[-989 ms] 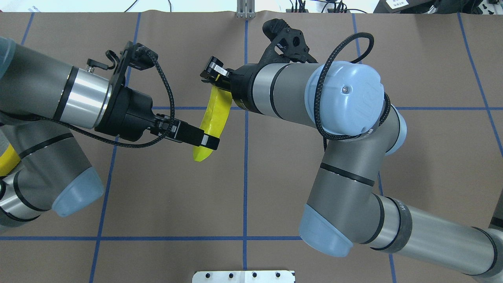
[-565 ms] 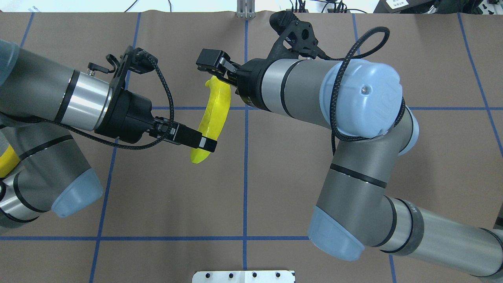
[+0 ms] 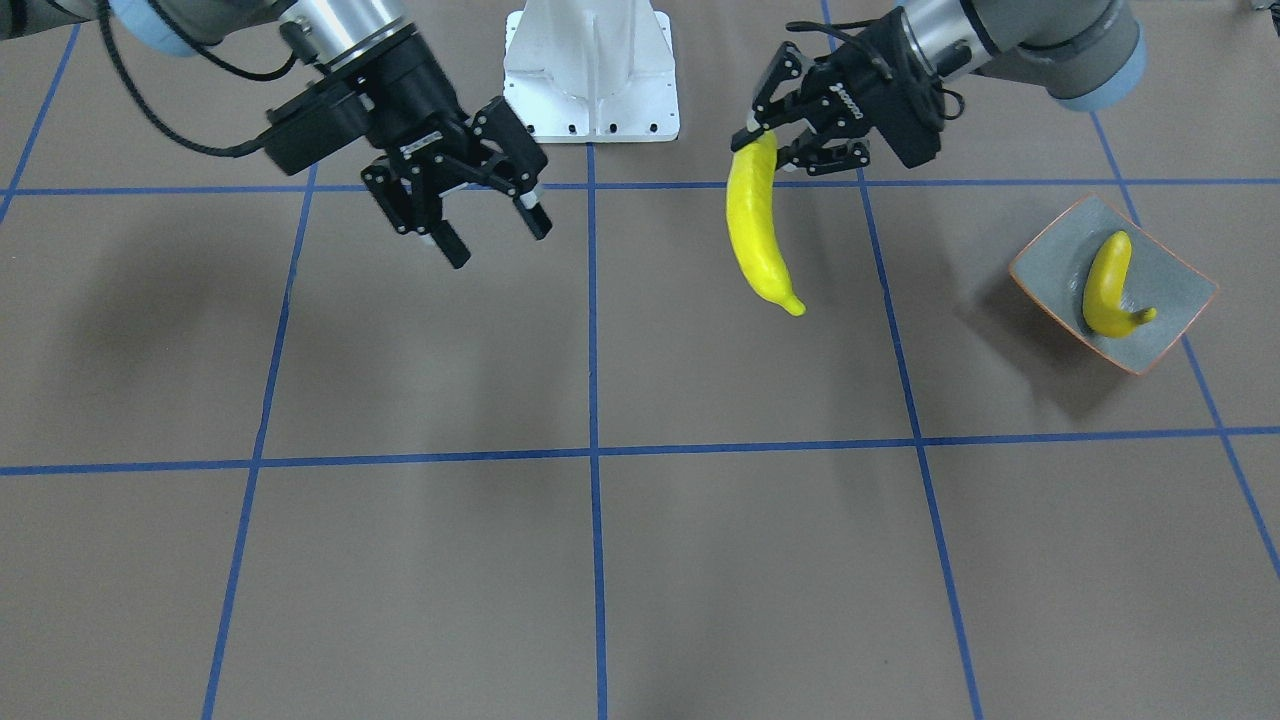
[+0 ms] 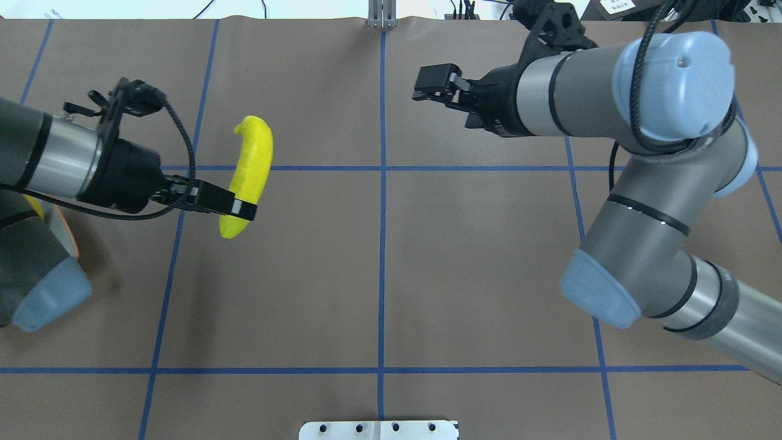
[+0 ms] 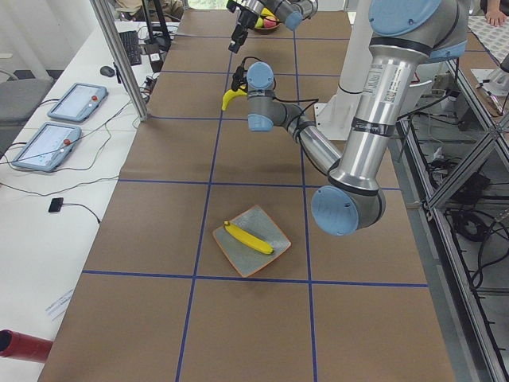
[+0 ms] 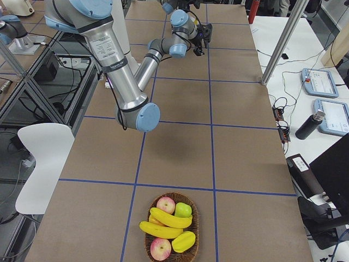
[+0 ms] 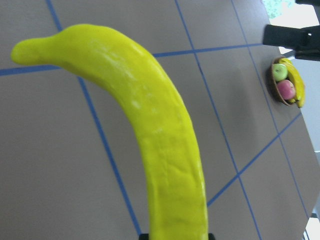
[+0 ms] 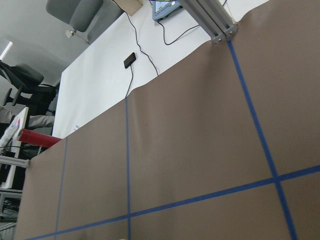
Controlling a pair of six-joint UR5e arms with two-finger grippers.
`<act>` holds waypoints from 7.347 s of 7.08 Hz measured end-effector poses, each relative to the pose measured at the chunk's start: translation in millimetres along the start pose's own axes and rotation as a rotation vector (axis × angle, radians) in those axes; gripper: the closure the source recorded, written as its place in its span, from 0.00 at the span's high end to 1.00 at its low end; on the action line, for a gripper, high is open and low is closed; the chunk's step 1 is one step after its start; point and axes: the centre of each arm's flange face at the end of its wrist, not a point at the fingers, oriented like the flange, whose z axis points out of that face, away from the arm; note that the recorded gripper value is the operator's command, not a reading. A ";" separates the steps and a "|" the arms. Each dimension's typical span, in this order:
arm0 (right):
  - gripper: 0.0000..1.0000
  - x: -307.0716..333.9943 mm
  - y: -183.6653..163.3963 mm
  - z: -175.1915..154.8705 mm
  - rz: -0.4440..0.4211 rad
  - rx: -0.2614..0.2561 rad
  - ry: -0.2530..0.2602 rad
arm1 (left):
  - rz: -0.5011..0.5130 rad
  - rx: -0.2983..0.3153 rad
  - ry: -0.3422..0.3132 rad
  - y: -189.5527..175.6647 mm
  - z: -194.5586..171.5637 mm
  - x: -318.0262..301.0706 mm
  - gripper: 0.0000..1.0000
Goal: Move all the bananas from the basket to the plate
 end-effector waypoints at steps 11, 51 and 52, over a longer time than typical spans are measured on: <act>1.00 264.2 -173.9 -101.7 -0.360 -0.127 0.359 | 0.621 -0.213 -0.704 171.3 -166.6 -310.5 0.02; 0.00 717.9 -131.8 -207.0 -0.626 -0.441 0.826 | 0.666 -0.054 -0.579 70.9 -164.1 -281.0 0.99; 0.00 710.8 -137.6 -214.5 -0.626 -0.415 0.825 | 0.664 -0.056 -0.580 71.3 -164.0 -282.6 0.99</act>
